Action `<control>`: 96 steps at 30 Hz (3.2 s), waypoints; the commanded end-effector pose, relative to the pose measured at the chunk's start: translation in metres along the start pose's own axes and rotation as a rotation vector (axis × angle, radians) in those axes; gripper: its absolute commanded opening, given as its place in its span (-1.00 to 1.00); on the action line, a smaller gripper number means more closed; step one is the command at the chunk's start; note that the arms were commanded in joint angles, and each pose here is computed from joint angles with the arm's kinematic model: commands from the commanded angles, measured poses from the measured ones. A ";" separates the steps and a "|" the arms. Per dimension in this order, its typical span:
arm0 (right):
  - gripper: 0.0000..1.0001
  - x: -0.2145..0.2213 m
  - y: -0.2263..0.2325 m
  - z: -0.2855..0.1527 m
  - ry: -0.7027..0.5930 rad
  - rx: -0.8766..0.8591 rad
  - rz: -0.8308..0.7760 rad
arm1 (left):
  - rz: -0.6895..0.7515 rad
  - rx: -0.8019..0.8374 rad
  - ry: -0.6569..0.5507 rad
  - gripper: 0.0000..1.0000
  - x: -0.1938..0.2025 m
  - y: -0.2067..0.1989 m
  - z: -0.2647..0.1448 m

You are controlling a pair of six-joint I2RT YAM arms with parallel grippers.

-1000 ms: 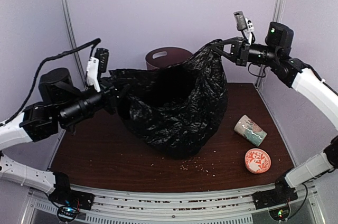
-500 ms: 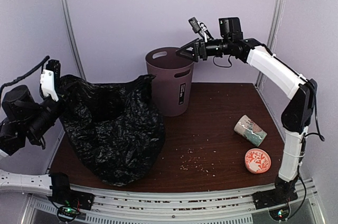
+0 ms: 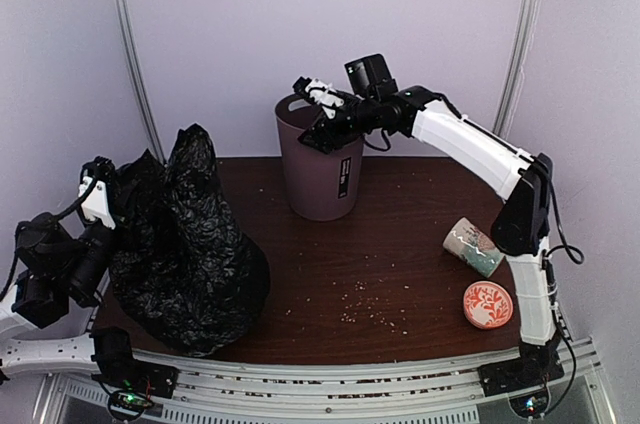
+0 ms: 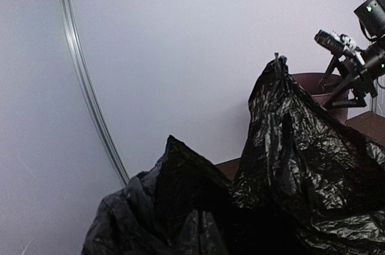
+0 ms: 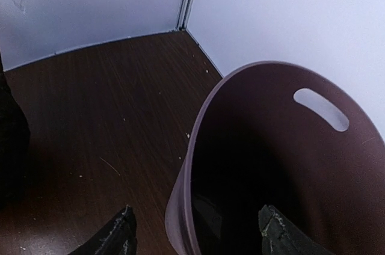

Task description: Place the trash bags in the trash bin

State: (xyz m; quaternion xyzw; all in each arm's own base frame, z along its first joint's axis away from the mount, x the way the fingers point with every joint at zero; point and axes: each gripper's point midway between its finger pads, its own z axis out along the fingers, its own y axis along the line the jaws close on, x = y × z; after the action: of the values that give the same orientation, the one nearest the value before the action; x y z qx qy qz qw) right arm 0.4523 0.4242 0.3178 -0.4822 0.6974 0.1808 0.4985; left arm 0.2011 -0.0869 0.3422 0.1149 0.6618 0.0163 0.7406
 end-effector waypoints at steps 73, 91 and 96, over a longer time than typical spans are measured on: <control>0.49 0.062 -0.006 -0.247 -0.241 0.088 0.220 | -0.287 0.325 -0.527 -1.00 -0.320 -0.048 0.035; 0.44 0.164 -0.081 -0.304 -0.372 0.428 0.435 | -0.340 0.514 -0.871 -1.00 -0.446 -0.121 0.044; 0.44 0.167 -0.083 -0.310 -0.381 0.431 0.436 | -0.399 0.622 -0.975 -1.00 -0.456 -0.152 0.042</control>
State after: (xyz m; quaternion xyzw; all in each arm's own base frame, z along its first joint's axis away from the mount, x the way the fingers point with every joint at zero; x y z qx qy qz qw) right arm 0.3594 0.0774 0.3208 -0.1569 0.7136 0.2131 0.6486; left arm 0.1862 -0.3066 0.7531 0.1784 0.2972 -0.3191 0.8820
